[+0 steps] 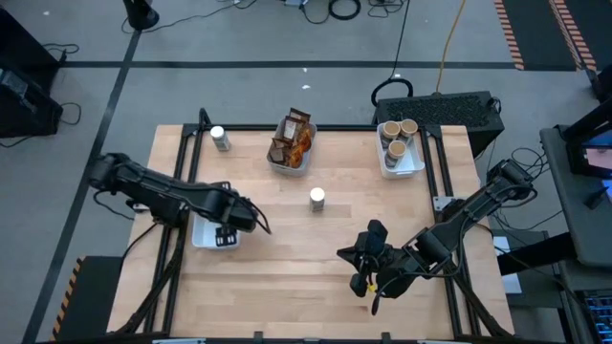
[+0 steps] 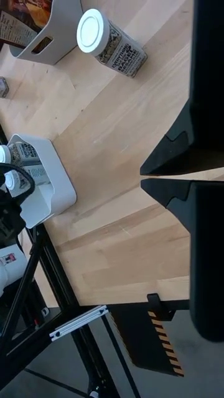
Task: Sort spices by type
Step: Put the white spice bottle into the bottom white bin
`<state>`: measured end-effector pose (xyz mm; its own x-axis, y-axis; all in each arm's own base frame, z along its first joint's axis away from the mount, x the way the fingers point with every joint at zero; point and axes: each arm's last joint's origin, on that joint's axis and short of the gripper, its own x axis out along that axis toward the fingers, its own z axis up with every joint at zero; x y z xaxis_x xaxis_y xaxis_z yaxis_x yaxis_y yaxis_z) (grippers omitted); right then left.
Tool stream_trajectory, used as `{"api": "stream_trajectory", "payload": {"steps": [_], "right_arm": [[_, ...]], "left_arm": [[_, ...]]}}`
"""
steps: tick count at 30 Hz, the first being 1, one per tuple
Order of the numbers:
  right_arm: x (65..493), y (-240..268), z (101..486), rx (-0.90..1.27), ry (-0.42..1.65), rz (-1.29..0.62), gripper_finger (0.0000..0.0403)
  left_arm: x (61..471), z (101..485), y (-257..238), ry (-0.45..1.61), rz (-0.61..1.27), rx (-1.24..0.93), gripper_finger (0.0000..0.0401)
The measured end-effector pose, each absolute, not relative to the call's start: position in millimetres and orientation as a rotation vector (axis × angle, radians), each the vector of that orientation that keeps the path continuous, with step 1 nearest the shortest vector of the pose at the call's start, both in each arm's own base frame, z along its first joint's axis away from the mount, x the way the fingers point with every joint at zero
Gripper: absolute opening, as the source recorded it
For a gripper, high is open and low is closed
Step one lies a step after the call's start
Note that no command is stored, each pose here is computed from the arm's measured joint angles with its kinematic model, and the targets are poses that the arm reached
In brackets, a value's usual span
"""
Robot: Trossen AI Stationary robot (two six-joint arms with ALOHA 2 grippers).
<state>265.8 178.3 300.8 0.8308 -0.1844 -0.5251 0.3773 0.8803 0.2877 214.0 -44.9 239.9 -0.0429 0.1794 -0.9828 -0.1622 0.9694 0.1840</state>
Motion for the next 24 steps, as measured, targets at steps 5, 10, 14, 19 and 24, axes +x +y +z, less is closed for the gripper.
{"api": "stream_trajectory", "payload": {"steps": [5, 10, 14, 19, 24], "right_arm": [[266, 178, 301, 0.394, 0.51, -0.305, 0.0], [266, 178, 301, 0.393, 0.513, -0.301, 0.0], [266, 178, 301, 0.393, 0.513, -0.301, 0.0], [266, 179, 301, 0.393, 0.513, -0.301, 0.0], [265, 180, 301, 0.397, 0.513, -0.298, 0.0]], "left_arm": [[216, 234, -45, 1.629, 0.291, 0.022, 0.0272], [218, 227, -47, 1.707, 0.283, 0.022, 0.0263], [217, 223, -48, 1.778, 0.264, 0.001, 0.0262], [215, 219, -48, 1.854, 0.261, -0.008, 0.0262], [213, 219, -48, 1.883, 0.268, -0.004, 0.0262]]}}
